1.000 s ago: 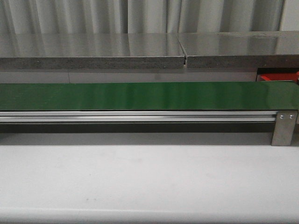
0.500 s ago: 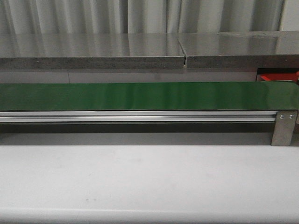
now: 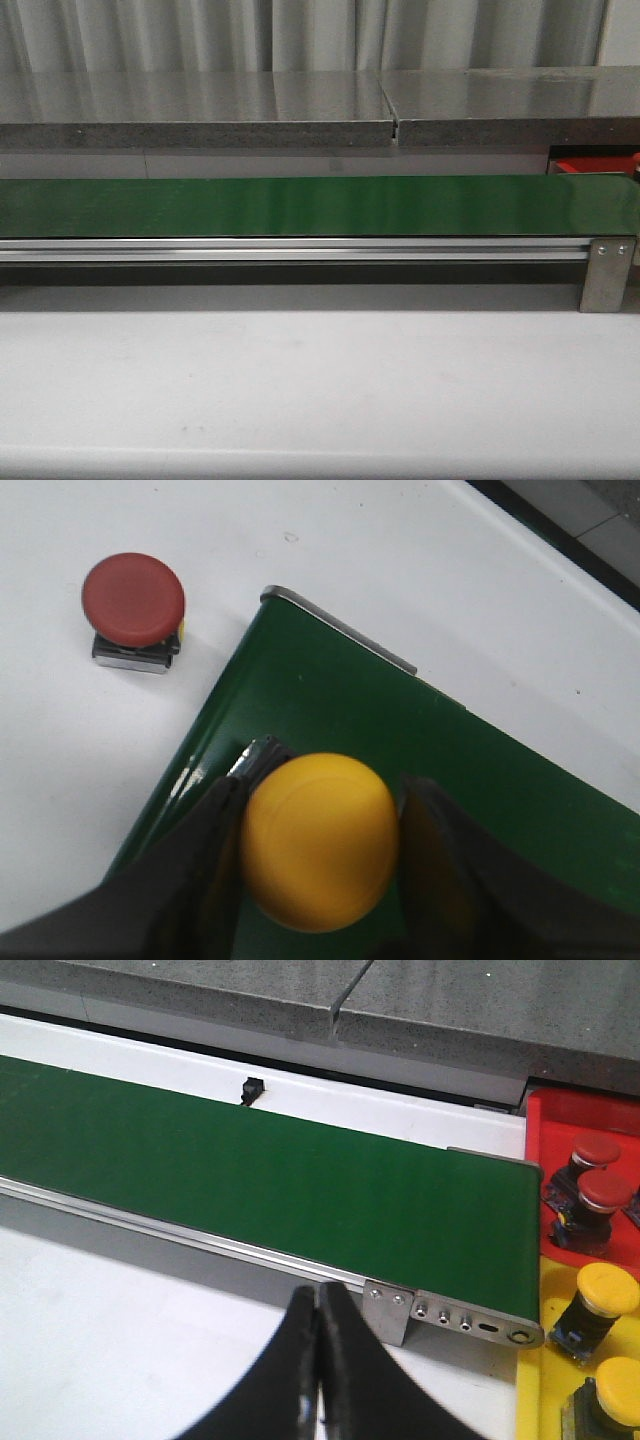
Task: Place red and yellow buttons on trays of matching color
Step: 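Set the yellow button on the belt start and open the left gripper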
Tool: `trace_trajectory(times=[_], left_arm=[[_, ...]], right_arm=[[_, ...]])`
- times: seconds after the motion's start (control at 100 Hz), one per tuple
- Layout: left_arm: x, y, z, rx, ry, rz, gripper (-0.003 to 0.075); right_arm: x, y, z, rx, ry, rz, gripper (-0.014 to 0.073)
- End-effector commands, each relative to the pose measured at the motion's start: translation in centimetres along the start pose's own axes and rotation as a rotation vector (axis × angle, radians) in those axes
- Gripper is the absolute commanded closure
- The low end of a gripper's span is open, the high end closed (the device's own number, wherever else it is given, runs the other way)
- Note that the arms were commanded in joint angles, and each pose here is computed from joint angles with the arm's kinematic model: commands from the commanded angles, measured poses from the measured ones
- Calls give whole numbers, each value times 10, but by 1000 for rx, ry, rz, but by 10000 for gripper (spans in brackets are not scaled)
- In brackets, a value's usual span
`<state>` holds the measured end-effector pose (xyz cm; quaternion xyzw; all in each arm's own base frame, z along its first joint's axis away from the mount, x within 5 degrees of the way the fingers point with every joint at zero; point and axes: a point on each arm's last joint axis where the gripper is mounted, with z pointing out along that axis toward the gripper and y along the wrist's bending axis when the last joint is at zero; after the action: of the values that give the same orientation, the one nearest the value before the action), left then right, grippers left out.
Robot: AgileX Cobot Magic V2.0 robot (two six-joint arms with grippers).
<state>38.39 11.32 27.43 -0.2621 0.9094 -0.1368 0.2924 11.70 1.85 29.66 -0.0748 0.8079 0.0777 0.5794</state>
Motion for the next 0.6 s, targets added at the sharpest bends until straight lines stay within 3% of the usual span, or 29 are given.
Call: trace_trajectory(times=[0.0, 0.19, 0.28, 0.45, 0.52, 0.59], left_arm=[[-6, -16, -13, 52, -58, 7, 657], [-3, -17, -2, 51, -35, 12, 628], [-3, -17, -2, 53, -35, 10, 524], [-4, -19, -2, 64, -32, 4, 216], [-4, -20, -3, 72, -26, 1, 146], [-5, -23, -5, 91, -23, -13, 136]], right_arm=[[-13, -3, -3, 33, -72, -2, 670], [-13, -3, -3, 33, -72, -2, 670], [-13, -3, -3, 33, -72, -2, 670], [-13, -3, -3, 33, -72, -2, 670], [-13, -3, -3, 33, -72, -2, 670], [-13, -3, -3, 33, -72, -2, 670]])
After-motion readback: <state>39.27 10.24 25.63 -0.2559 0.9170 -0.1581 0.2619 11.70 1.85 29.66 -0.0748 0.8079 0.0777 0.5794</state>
